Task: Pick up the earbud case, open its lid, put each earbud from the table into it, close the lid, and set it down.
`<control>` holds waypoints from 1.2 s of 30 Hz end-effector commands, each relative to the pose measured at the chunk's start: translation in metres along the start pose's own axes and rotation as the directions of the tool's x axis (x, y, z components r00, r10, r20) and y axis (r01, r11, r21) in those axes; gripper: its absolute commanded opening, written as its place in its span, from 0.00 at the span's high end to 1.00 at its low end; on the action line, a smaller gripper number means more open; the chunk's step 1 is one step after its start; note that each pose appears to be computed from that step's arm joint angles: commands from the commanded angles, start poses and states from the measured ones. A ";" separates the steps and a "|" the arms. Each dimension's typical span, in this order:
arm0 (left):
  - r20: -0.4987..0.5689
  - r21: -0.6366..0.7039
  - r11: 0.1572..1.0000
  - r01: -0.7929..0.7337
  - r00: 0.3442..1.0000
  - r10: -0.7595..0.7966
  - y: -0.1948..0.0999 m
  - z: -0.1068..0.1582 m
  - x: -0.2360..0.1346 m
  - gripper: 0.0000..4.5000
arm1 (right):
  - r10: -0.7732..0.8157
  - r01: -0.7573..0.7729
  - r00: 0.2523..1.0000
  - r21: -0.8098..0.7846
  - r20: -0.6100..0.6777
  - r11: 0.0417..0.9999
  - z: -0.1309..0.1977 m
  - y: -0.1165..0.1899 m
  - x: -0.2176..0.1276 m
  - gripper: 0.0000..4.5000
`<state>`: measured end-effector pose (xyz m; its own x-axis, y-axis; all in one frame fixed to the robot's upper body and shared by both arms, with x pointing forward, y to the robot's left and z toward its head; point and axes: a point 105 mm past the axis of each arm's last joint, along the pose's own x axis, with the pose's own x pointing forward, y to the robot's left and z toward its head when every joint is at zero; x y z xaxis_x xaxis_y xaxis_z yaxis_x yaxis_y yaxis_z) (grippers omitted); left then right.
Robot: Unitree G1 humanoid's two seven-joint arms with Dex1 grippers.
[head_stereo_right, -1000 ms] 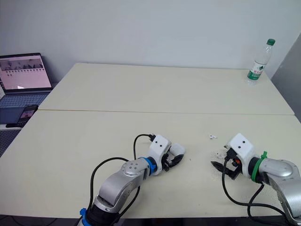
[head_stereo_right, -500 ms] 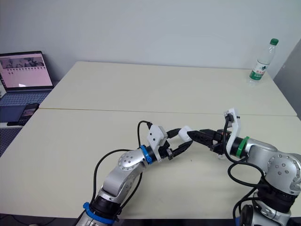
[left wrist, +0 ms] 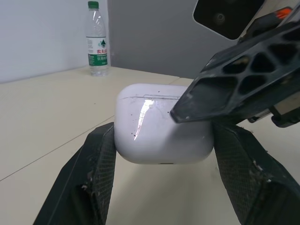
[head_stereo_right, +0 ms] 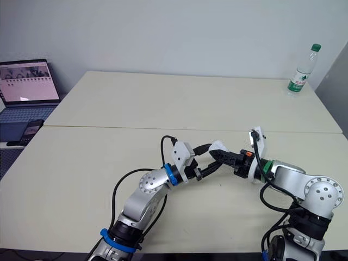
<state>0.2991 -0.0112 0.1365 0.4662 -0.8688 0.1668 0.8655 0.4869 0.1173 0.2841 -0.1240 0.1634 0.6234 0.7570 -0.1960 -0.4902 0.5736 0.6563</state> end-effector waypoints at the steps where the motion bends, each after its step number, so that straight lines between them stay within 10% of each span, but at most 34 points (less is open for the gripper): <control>1: 0.033 0.005 1.000 -0.014 0.999 0.014 0.002 0.009 0.003 0.39 | 0.051 -0.051 0.998 -0.003 0.030 0.999 0.007 0.014 -0.004 0.70; 6: 0.022 -0.021 1.000 0.004 1.000 -0.004 0.002 0.008 0.001 0.39 | 0.039 -0.040 0.999 0.030 0.021 0.999 0.007 0.018 -0.006 0.83; 12: 0.026 -0.024 0.998 0.054 0.998 -0.053 -0.003 0.012 -0.004 0.01 | 0.023 -0.024 1.000 0.039 0.012 0.999 0.011 0.019 -0.010 0.83; 22: 0.040 -0.449 0.798 0.402 0.901 -0.432 -0.025 0.032 -0.053 0.01 | 0.181 -0.209 0.970 -0.180 -0.160 0.961 0.002 0.024 -0.041 0.83; 36: 0.000 -0.477 0.693 0.540 0.789 -0.614 -0.025 0.039 -0.053 0.01 | 0.300 -0.474 0.850 -0.379 -0.434 0.795 -0.022 0.042 -0.041 0.83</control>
<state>0.2489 0.0283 0.1604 -0.1303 -0.9894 0.0638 0.9398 -0.1437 -0.3101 0.2285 -0.1289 0.1729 0.1436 0.9420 -0.3033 -0.8869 0.2585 0.3829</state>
